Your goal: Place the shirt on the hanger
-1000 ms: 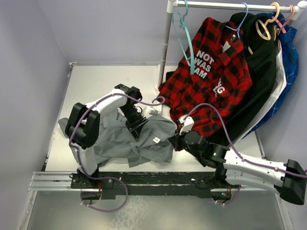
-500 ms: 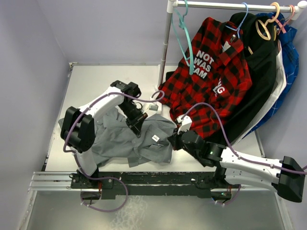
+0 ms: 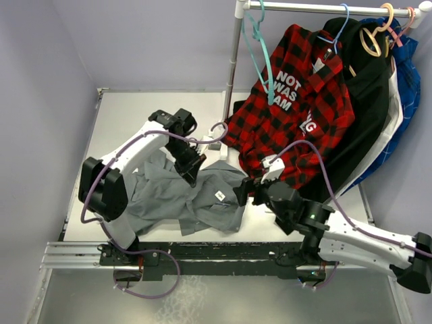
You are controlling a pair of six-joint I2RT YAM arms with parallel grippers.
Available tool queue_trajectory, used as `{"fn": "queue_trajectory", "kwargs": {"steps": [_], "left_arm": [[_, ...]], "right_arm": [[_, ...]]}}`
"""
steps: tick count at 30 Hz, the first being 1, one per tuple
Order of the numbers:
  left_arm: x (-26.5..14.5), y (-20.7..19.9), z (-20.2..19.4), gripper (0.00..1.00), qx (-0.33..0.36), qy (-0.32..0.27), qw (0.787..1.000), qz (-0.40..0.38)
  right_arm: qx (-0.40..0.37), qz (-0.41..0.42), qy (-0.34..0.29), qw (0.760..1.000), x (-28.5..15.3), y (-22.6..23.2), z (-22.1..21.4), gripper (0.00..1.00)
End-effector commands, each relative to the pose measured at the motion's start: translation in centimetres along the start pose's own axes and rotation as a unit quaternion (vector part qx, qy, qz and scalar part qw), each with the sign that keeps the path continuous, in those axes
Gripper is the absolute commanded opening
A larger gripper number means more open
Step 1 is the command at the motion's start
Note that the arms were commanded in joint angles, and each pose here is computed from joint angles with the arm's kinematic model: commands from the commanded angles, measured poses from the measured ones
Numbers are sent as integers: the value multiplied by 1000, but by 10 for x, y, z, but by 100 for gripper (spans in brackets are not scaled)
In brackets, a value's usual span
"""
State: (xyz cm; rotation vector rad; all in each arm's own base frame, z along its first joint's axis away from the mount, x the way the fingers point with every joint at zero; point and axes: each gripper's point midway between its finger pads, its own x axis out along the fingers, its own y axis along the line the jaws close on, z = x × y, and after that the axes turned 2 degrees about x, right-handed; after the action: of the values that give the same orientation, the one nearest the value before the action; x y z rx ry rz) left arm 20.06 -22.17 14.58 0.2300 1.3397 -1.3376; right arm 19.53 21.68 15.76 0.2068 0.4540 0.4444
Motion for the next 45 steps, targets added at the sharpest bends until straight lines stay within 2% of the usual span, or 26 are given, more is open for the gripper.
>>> {"fn": "queue_trajectory", "kwargs": {"steps": [1, 4, 10, 15, 18, 26, 35, 37, 39, 40, 42, 43, 45], "left_arm": [[-34, -16, 23, 0, 29, -55, 997, 42], [-35, -19, 22, 0, 29, -60, 997, 42], [-39, -22, 30, 0, 33, -76, 996, 43], [-43, -27, 32, 0, 41, -85, 995, 42], [-45, -29, 32, 0, 45, -88, 994, 44], [-51, -32, 34, 0, 54, -98, 992, 52], [-44, -28, 32, 0, 53, -98, 993, 49], [-43, -28, 31, 0, 52, -97, 993, 48], [-42, -27, 31, 0, 52, -96, 993, 47], [-43, -27, 32, 0, 53, -97, 993, 47], [-43, -28, 32, 0, 53, -98, 993, 46], [-43, -28, 33, 0, 54, -100, 992, 46], [-42, -29, 33, 0, 54, -101, 993, 42]], "right_arm": [[-30, 47, -91, 994, -35, 23, 87, 99], [-62, 53, -147, 986, -64, 37, 158, 99], [-91, -34, -277, 956, -120, 39, 316, 98], [-114, -90, -293, 945, -106, 27, 390, 99], [-125, -116, -281, 945, -78, 12, 410, 100], [-105, -78, -233, 964, 8, -9, 419, 99], [-95, -91, -210, 969, 52, -30, 411, 96], [-94, -96, -208, 969, 57, -37, 410, 88], [-89, -94, -205, 970, 61, -41, 407, 67], [-88, -92, -209, 970, 59, -41, 408, 52], [-88, -89, -212, 969, 56, -40, 407, 7], [-89, -88, -215, 969, 54, -40, 408, 0], [-90, -87, -220, 967, 48, -40, 409, 0]]}}
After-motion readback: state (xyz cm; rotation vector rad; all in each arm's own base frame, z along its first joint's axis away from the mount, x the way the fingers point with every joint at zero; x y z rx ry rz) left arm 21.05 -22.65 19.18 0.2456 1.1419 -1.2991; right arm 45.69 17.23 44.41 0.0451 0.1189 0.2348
